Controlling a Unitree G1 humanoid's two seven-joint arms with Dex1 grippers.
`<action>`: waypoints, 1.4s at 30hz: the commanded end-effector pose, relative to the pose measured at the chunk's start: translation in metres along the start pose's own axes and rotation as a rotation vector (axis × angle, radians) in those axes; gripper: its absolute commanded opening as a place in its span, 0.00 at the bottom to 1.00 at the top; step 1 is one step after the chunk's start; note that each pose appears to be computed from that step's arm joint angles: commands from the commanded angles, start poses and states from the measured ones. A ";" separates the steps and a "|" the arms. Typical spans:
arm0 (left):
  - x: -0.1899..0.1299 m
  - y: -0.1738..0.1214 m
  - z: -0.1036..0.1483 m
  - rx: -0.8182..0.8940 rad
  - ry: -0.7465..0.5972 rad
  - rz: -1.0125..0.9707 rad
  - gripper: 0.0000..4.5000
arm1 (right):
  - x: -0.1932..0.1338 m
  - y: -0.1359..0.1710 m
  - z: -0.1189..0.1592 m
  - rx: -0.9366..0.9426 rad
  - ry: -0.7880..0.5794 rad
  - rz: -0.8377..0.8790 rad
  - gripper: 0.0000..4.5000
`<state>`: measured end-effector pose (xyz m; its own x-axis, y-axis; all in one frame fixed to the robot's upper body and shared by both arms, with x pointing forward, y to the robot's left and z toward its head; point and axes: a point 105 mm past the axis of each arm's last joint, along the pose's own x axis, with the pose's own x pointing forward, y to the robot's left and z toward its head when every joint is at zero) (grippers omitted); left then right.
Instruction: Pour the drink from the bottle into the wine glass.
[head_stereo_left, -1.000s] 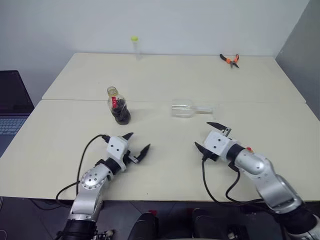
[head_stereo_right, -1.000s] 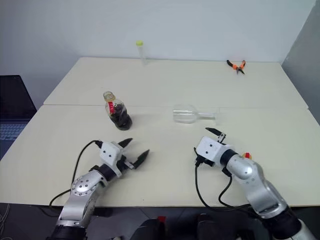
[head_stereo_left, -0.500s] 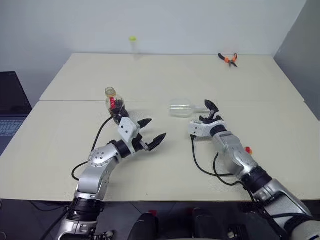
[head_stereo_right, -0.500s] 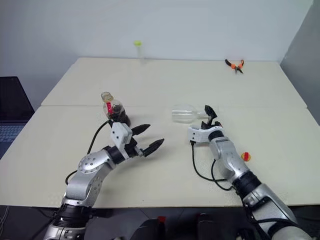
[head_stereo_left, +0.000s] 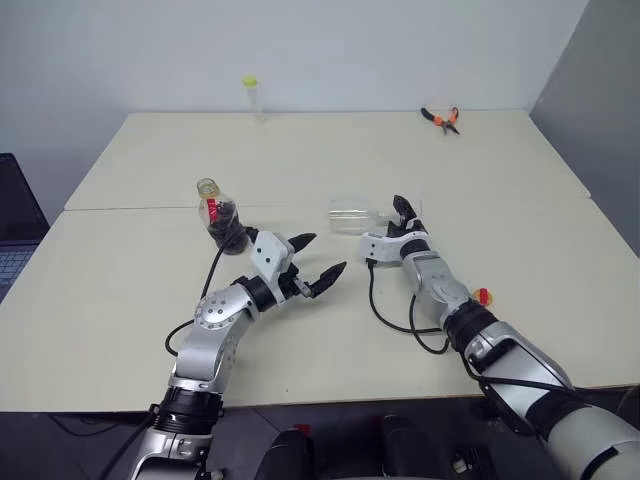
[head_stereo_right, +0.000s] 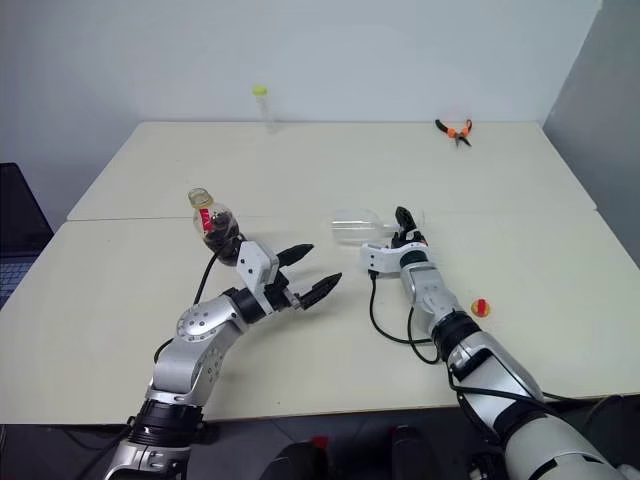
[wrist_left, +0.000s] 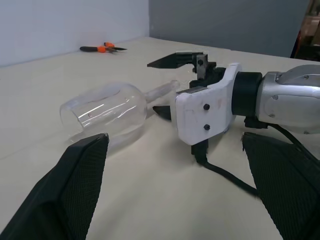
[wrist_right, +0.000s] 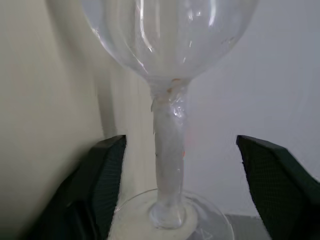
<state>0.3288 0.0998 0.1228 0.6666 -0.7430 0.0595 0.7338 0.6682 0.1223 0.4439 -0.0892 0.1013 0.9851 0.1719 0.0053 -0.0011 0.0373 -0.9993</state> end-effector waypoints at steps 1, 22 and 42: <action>0.003 0.000 0.009 0.024 -0.037 0.000 1.00 | 0.001 0.007 -0.010 0.026 0.036 0.037 0.54; -0.031 0.016 0.006 0.041 -0.008 0.081 1.00 | -0.063 -0.066 -0.013 0.498 -0.095 -0.067 0.03; -0.049 0.012 0.041 0.015 -0.001 -0.104 1.00 | -0.097 -0.014 0.066 1.464 -0.521 0.186 0.03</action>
<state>0.3032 0.1436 0.1420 0.6079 -0.7940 -0.0012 0.7903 0.6049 0.0976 0.3339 -0.0410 0.0939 0.8071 0.5816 0.1013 -0.5770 0.8135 -0.0730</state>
